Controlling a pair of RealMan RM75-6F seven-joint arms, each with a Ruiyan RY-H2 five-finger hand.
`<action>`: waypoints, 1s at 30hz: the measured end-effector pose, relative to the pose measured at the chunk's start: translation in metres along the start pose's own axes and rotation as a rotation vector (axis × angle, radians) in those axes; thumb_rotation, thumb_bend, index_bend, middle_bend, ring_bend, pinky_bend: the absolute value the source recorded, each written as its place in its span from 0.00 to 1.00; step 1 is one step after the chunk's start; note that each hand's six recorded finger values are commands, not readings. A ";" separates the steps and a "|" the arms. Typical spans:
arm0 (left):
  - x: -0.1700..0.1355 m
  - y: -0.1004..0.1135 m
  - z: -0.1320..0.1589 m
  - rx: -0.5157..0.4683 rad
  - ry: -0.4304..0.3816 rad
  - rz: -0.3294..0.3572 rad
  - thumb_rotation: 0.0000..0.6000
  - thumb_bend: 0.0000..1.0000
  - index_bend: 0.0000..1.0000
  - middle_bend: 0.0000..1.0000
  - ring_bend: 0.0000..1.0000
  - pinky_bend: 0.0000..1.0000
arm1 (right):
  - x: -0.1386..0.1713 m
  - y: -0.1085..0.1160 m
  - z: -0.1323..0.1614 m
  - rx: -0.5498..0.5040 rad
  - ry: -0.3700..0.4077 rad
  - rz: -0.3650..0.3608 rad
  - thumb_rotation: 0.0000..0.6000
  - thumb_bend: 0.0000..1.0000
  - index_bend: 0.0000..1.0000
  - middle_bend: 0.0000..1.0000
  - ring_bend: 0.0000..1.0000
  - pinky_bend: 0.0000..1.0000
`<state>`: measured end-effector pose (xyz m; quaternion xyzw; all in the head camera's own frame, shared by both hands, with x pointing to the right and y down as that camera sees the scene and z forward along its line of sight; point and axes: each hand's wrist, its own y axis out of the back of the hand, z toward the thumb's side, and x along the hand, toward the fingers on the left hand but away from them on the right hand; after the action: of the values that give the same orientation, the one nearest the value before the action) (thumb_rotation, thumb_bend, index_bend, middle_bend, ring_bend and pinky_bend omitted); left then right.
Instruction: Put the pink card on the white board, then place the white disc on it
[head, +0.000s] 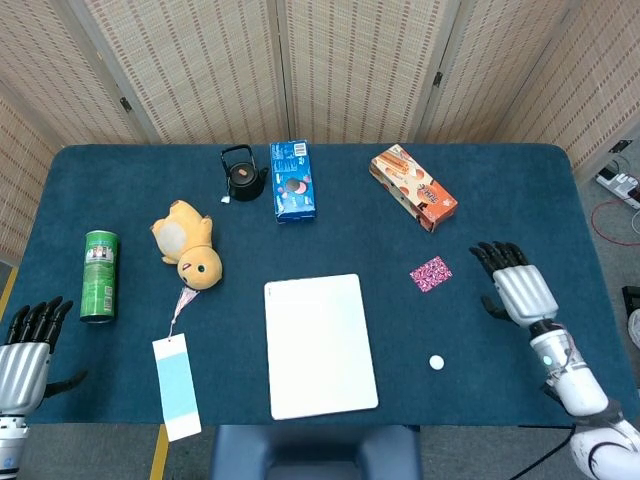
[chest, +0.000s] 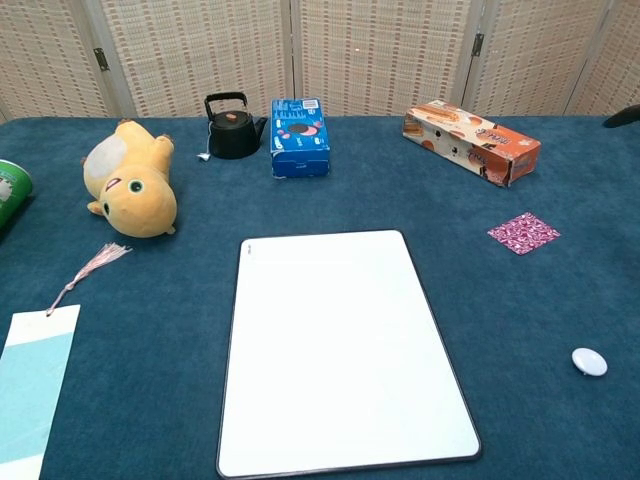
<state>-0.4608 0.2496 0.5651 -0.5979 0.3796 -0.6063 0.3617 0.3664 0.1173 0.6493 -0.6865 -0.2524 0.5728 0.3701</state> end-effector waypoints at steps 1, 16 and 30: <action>-0.001 0.000 -0.001 0.000 0.003 -0.002 1.00 0.13 0.09 0.08 0.09 0.00 | -0.006 -0.002 0.002 0.007 0.005 0.011 1.00 0.42 0.09 0.06 0.00 0.02; -0.003 -0.003 -0.007 -0.008 0.024 -0.023 1.00 0.13 0.10 0.08 0.09 0.00 | -0.073 -0.036 0.017 0.138 0.016 0.174 1.00 0.42 0.16 0.07 0.00 0.02; 0.000 -0.005 -0.005 -0.019 0.014 -0.027 1.00 0.13 0.12 0.08 0.09 0.00 | -0.092 -0.058 0.024 0.191 0.015 0.243 1.00 0.42 0.19 0.09 0.00 0.02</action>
<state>-0.4658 0.2523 0.5696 -0.6021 0.3797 -0.6119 0.3449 0.3272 0.0860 0.7488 -0.6778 -0.1092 0.6296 0.3637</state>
